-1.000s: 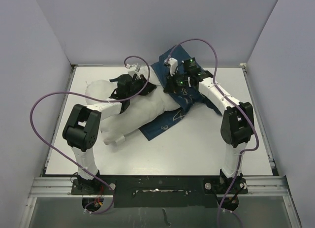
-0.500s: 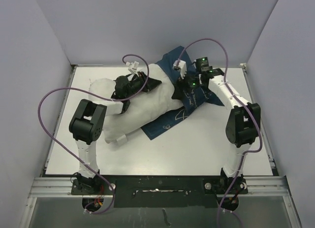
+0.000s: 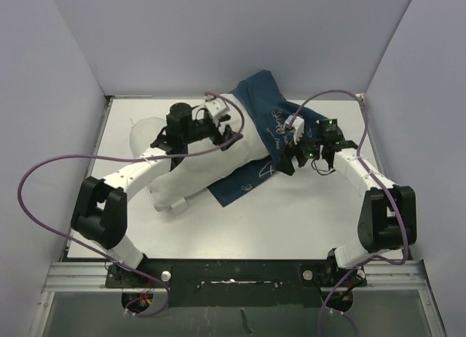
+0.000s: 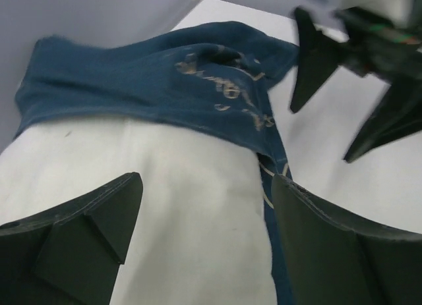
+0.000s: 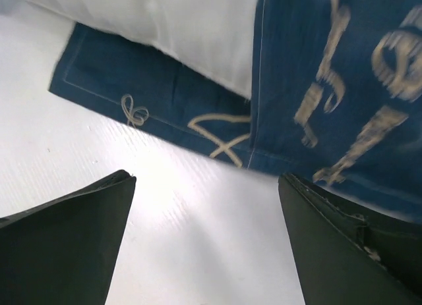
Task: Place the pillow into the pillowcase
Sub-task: Stuff the pillow into the pillowcase.
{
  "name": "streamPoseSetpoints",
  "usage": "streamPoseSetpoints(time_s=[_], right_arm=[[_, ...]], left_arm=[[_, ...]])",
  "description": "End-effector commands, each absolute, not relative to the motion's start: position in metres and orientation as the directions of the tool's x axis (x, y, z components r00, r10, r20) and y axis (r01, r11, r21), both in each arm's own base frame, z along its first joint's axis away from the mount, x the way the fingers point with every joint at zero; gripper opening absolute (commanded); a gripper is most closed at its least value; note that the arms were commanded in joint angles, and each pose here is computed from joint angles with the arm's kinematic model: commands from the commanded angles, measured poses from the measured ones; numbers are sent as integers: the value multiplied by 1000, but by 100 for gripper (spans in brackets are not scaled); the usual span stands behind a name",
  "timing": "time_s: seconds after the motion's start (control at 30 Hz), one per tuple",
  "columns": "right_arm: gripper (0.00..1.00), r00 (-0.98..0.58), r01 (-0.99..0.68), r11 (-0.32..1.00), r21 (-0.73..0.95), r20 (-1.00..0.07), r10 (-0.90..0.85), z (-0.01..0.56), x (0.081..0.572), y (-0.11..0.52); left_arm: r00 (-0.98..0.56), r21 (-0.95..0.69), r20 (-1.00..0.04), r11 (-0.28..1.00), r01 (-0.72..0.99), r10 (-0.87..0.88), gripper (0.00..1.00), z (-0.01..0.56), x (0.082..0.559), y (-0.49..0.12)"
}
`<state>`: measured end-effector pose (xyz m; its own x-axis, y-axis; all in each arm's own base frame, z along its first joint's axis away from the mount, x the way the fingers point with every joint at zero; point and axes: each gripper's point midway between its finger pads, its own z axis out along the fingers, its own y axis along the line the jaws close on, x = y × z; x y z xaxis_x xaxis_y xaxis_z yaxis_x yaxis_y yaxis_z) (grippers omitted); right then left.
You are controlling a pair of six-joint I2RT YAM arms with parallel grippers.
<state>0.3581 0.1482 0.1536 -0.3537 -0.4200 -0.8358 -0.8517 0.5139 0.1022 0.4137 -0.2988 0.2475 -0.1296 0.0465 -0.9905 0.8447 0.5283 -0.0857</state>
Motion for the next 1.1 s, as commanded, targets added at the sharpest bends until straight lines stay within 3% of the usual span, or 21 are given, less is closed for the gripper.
streamPoseSetpoints(time_s=[0.0, 0.13, 0.3, 0.4, 0.5, 0.57, 0.63, 0.67, 0.73, 0.8, 0.93, 1.07], right_arm=[[94, -328, -755, 652, 68, -900, -286, 147, 393, 152], [90, -348, -677, 733, 69, -907, -236, 130, 415, 156], [81, -354, -605, 795, 38, -908, -225, 117, 438, 162], [68, -375, -573, 819, 24, -897, -236, 108, 447, 161], [48, -392, -559, 829, -9, -878, -274, 100, 449, 157], [33, -397, -557, 830, -23, -871, -290, 97, 449, 154], [16, -392, -569, 822, -27, -869, -300, 97, 449, 154], [9, -386, -585, 811, -22, -872, -302, 99, 448, 156], [3, -368, -650, 759, 9, -879, -304, 110, 439, 169], [1, -327, -774, 629, 77, -898, -293, 138, 418, 192], [0, -288, -945, 233, 231, -924, -251, 191, 345, 243], [0, -316, -949, 63, 310, -931, -183, 232, 312, 283]], left_arm=[[304, 394, -888, 230, 890, 345, 80, 226, 353, -339], [326, 462, -828, 225, 858, 457, 81, 192, 364, -350], [285, 531, -761, 306, 790, 583, 88, 156, 399, -355], [239, 548, -727, 334, 767, 644, 88, 135, 415, -357], [177, 560, -699, 376, 739, 693, 85, 118, 431, -354], [141, 551, -701, 405, 729, 699, 71, 112, 439, -353], [105, 530, -718, 444, 722, 688, 32, 110, 446, -354], [84, 514, -734, 471, 717, 674, 18, 110, 449, -355], [37, 446, -785, 522, 727, 619, 0, 116, 452, -359], [-39, 313, -857, 579, 753, 514, 0, 130, 455, -362], [-282, -36, -929, 701, 712, 238, 0, 163, 468, -368], [-433, -300, -901, 733, 610, -8, 0, 193, 481, -383]])
